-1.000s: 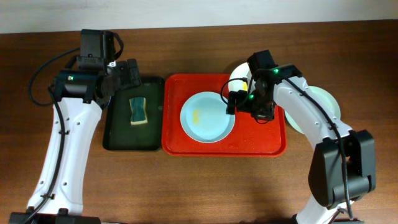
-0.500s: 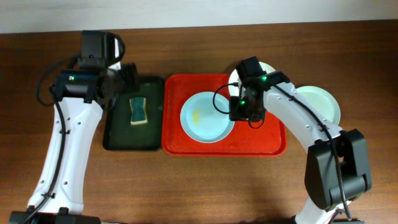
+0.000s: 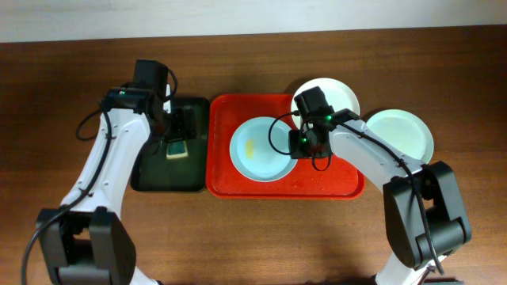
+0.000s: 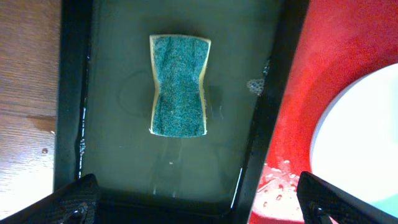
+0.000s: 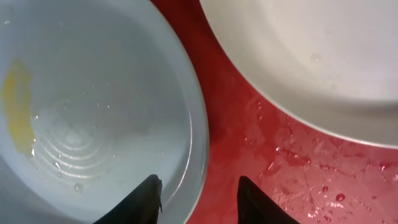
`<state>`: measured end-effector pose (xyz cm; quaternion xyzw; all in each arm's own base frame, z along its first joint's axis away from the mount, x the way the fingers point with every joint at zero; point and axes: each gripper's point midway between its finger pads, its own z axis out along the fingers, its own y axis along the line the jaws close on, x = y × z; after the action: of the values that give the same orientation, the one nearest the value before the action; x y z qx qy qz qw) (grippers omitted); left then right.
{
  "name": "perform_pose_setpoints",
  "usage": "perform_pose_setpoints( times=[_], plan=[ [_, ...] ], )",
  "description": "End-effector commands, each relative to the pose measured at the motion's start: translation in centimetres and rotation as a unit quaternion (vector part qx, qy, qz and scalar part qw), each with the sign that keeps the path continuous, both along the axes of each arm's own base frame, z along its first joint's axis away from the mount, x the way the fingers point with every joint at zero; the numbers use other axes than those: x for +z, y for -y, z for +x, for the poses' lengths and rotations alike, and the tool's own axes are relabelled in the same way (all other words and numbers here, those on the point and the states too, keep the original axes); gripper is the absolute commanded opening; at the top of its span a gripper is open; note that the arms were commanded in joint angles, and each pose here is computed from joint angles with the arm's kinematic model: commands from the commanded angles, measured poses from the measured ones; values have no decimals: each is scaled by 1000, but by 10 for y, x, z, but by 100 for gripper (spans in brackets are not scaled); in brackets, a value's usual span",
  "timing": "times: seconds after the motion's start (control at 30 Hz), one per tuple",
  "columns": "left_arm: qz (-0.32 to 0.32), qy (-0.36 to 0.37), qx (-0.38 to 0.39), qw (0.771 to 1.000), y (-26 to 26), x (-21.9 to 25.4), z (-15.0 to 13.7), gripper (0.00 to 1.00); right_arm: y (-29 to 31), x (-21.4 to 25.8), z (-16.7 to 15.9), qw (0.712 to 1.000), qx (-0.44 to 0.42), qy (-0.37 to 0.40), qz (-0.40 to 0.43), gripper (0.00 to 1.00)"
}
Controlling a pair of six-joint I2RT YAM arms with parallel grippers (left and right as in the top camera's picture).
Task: Clean dirty plates on tray and stack at the side
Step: 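Lower the left gripper over the sponge in the black tray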
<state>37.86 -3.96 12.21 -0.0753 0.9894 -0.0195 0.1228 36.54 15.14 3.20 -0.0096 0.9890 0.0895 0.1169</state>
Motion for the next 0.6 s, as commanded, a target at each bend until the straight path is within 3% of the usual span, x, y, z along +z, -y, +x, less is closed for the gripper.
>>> perform_pose_setpoints(
  times=[0.0,0.17,0.23,0.3,0.33,0.37,0.43,0.47,0.57],
  plan=[
    [-3,-23,-1,1000,3,-18,0,99,1,-1,4,1000,-2,14,-8,41],
    [-2,-29,-1,1000,3,-35,9,99,1,-7,3,1000,-2,21,-6,40],
    [1,-24,0,1000,3,-38,14,74,1,-7,3,1000,-2,21,-6,40],
    [23,-11,5,1000,-5,-40,21,41,1,-7,3,1000,-2,21,-6,40],
    [40,-6,10,999,-11,-40,24,33,1,-7,3,1000,-2,21,-6,40],
    [54,-4,14,998,-16,-41,25,29,1,-7,3,1000,-2,21,-6,40],
    [65,-6,16,998,-20,-42,25,40,2,-8,3,1000,-2,20,-6,40],
    [66,-8,16,998,-20,-42,24,41,2,-8,3,1000,-1,20,-6,40],
    [69,-4,-1,998,-19,-42,26,36,2,-8,3,1000,-2,20,-6,40]
  ],
)
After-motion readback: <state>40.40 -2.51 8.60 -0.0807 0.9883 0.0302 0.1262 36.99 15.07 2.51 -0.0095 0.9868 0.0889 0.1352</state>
